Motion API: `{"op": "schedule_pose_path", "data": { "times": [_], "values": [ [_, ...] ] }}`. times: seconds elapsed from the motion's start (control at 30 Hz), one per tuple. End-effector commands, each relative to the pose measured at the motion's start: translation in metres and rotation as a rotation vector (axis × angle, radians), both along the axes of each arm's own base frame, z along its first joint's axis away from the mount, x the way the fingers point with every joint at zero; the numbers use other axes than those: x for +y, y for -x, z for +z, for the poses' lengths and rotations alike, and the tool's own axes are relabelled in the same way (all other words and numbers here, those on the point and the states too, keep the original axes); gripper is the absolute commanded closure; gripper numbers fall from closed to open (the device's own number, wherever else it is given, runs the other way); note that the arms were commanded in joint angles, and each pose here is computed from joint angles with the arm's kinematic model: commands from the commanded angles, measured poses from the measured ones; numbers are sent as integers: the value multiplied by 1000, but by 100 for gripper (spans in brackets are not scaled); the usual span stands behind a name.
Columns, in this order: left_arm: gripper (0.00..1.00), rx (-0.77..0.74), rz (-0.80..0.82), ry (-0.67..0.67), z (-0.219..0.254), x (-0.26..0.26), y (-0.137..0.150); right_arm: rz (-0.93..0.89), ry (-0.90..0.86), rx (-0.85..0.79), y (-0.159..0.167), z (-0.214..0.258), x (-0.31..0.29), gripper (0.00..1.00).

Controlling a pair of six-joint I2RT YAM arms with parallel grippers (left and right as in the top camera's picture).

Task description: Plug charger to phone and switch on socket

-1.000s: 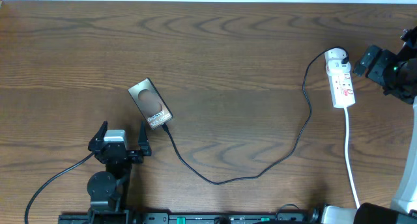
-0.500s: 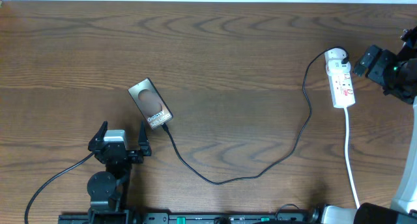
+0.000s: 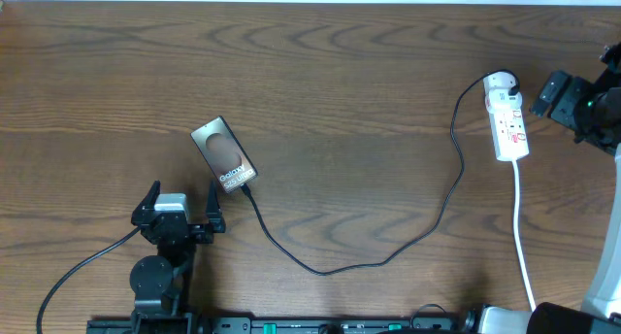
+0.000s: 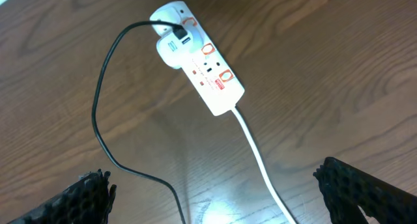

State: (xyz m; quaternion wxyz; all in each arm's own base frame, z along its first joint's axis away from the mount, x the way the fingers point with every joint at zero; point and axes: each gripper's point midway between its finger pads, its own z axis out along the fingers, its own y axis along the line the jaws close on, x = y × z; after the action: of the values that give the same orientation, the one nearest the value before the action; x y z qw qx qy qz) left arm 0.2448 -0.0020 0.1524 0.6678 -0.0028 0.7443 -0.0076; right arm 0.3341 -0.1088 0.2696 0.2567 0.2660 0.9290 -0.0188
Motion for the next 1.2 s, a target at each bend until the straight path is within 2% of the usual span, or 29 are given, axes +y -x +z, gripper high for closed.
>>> {"op": "schedule_pose_path", "data": {
  "times": [0.0,0.13,0.17,0.23,0.27,0.4,0.5,0.73,0.87,1.17],
  "values": [
    [5,48,21,1,-16,3,1,-37,16,-103,0,17,6,1],
    [5,48,21,1,-16,3,1,14,37,-320,-21,23,29,1],
    [5,48,21,1,-16,3,1,63,51,-430,-30,21,45,1],
    [5,48,21,1,-16,3,1,103,62,-539,-35,18,60,1],
    [5,48,21,1,-16,3,1,142,69,-665,-36,16,75,1],
    [5,48,21,1,-16,3,1,186,76,-860,-22,3,94,1],
    [5,48,21,1,-16,3,1,198,78,-940,-4,-17,99,1],
    [5,48,21,1,-16,3,1,111,137,-1008,47,-77,83,1],
    [5,48,21,1,-16,3,1,80,158,-1023,64,-98,77,1],
    [5,48,21,1,-16,3,1,171,273,-865,86,-129,76,1]
  ]
}}
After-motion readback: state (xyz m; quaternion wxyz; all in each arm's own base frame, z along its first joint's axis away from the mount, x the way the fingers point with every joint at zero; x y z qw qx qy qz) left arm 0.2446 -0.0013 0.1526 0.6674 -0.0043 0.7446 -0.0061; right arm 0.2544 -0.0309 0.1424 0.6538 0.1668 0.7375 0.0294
